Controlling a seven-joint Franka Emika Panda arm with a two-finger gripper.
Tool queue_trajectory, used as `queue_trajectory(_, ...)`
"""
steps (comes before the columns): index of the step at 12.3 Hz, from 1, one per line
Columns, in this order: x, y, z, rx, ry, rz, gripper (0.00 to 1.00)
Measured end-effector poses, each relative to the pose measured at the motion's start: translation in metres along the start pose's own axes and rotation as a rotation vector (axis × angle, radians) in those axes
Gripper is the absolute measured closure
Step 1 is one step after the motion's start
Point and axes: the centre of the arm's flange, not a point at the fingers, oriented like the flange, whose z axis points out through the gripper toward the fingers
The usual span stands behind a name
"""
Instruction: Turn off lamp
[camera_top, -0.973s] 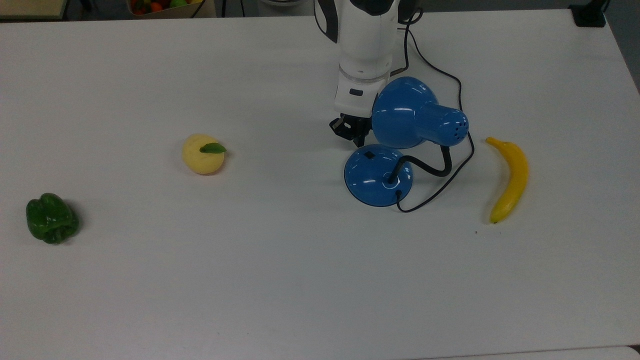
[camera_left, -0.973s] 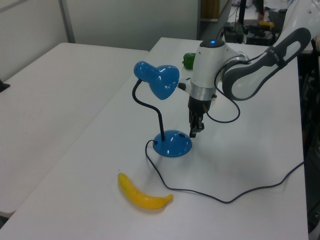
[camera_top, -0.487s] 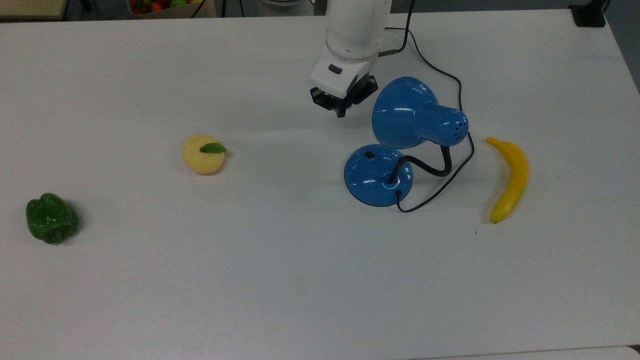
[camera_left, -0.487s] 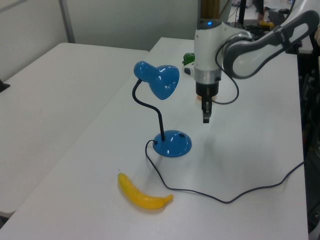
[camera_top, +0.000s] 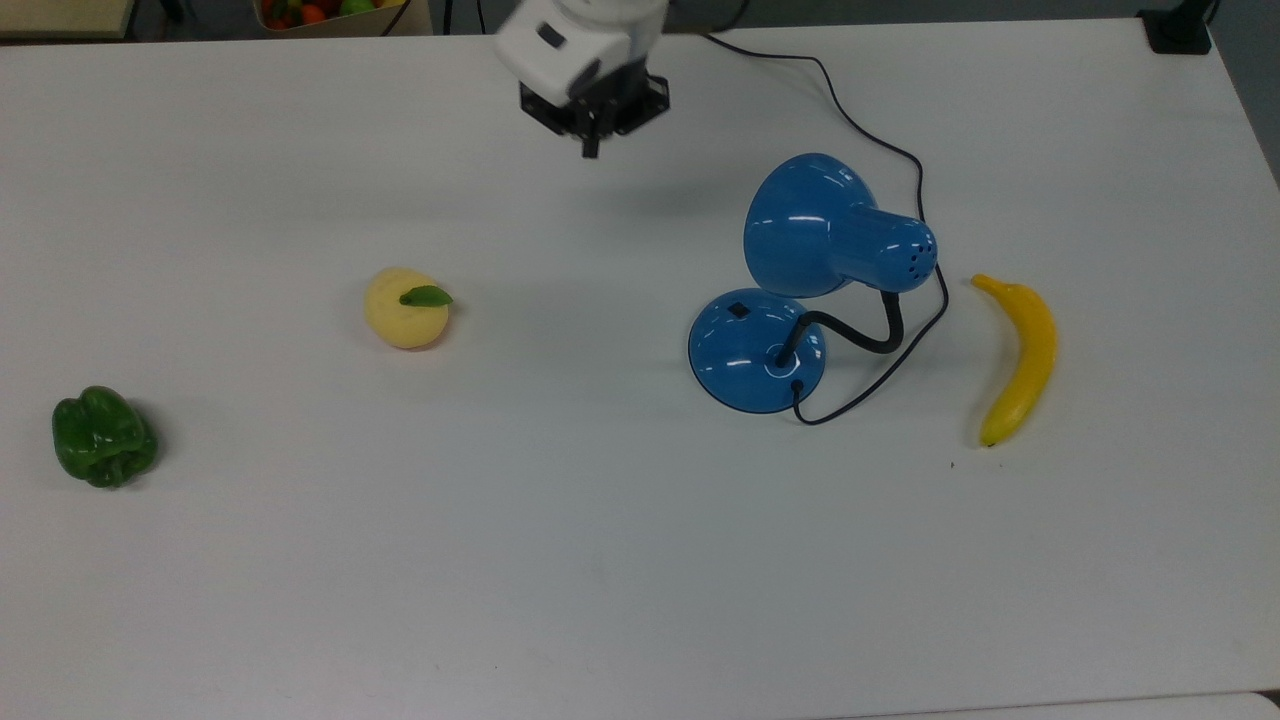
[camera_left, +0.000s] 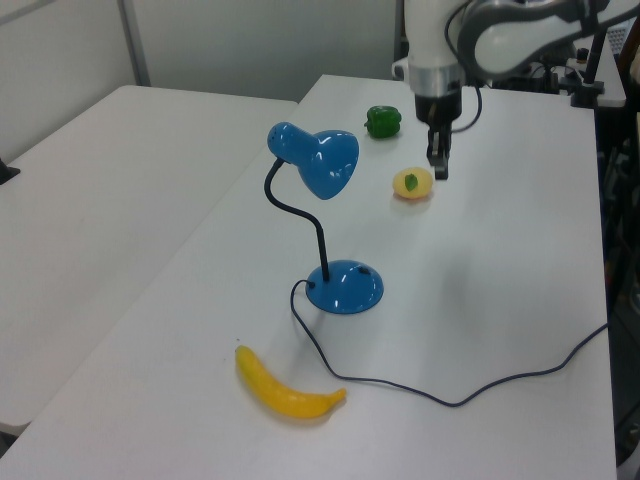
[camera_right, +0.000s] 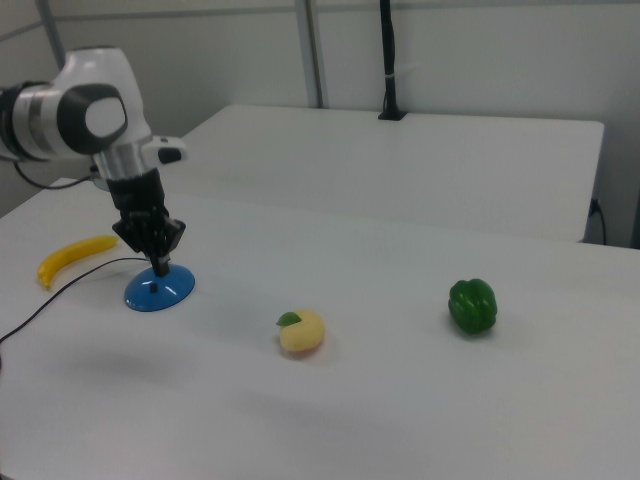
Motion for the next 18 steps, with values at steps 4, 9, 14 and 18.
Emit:
queue_trajectory(4, -0.013, 0.039, -0.065, 0.000, 0.041, 0.071, 0.99)
queue_trajectory(9, -0.035, 0.062, -0.108, -0.003, 0.048, 0.117, 0.99)
queue_trajectory(14, -0.037, 0.073, -0.107, -0.002, 0.032, 0.136, 0.72)
queue_trajectory(18, -0.038, 0.077, -0.109, -0.001, 0.036, 0.143, 0.26)
